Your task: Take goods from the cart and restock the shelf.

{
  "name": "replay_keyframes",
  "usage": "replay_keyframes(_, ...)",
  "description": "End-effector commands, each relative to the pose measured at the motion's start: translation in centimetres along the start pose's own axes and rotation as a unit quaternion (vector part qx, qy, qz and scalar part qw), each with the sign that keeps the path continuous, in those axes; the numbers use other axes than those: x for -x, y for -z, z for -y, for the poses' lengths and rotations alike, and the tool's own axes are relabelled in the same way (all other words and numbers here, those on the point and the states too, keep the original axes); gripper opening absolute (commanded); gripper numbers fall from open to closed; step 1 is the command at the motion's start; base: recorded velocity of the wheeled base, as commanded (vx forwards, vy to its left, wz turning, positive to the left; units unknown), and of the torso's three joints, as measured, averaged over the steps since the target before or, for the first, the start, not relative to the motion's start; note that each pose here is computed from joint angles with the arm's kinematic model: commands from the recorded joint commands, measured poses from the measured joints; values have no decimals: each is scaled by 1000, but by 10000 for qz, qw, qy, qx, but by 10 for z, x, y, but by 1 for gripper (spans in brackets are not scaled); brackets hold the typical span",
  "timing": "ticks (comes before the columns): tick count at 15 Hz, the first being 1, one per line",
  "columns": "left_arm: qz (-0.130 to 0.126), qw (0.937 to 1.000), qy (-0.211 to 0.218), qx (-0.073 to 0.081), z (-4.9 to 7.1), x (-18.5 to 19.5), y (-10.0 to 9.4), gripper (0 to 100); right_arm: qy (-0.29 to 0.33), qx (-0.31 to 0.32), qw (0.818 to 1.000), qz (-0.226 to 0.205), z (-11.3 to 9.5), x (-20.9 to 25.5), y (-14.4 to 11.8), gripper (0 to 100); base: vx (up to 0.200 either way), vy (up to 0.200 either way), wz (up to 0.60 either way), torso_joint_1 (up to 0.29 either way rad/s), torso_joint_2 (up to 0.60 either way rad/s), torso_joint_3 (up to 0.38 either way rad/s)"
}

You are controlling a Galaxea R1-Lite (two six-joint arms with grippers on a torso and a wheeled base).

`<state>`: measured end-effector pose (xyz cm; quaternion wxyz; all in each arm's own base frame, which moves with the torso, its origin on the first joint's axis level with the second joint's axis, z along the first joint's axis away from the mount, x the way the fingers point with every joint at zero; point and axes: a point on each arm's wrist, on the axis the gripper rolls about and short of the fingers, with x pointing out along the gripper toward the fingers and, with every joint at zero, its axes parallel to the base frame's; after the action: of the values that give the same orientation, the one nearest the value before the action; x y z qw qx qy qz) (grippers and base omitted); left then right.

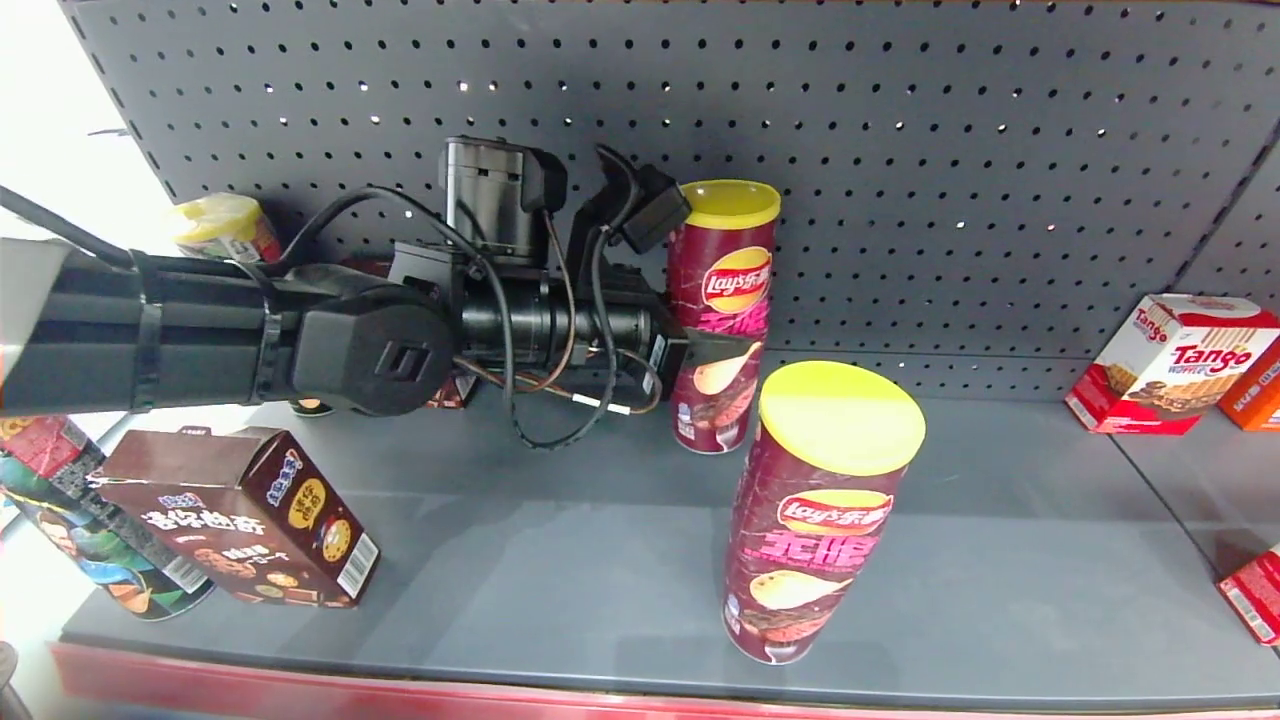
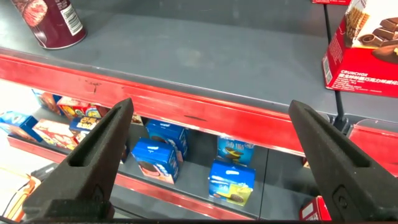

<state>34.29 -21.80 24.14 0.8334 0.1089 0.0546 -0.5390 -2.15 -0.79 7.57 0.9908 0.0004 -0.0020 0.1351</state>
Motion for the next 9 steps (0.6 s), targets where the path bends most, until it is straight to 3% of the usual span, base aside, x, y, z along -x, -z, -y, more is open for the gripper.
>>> replay_keyframes(1, -52, 10000, 13, 21, -6, -11, 8, 0, -2, 0, 10000, -5, 0, 0, 0, 100, 0, 0, 0, 0, 0, 0)
replay_keyframes(8, -19, 10000, 20, -34, -13, -26, 13, 0, -2, 0, 10000, -5, 0, 0, 0, 100, 0, 0, 0, 0, 0, 0)
replay_keyframes(9, -49, 9999, 29, -97, -13, -28, 16, 0, -2, 0, 10000, -5, 0, 0, 0, 100, 0, 0, 0, 0, 0, 0)
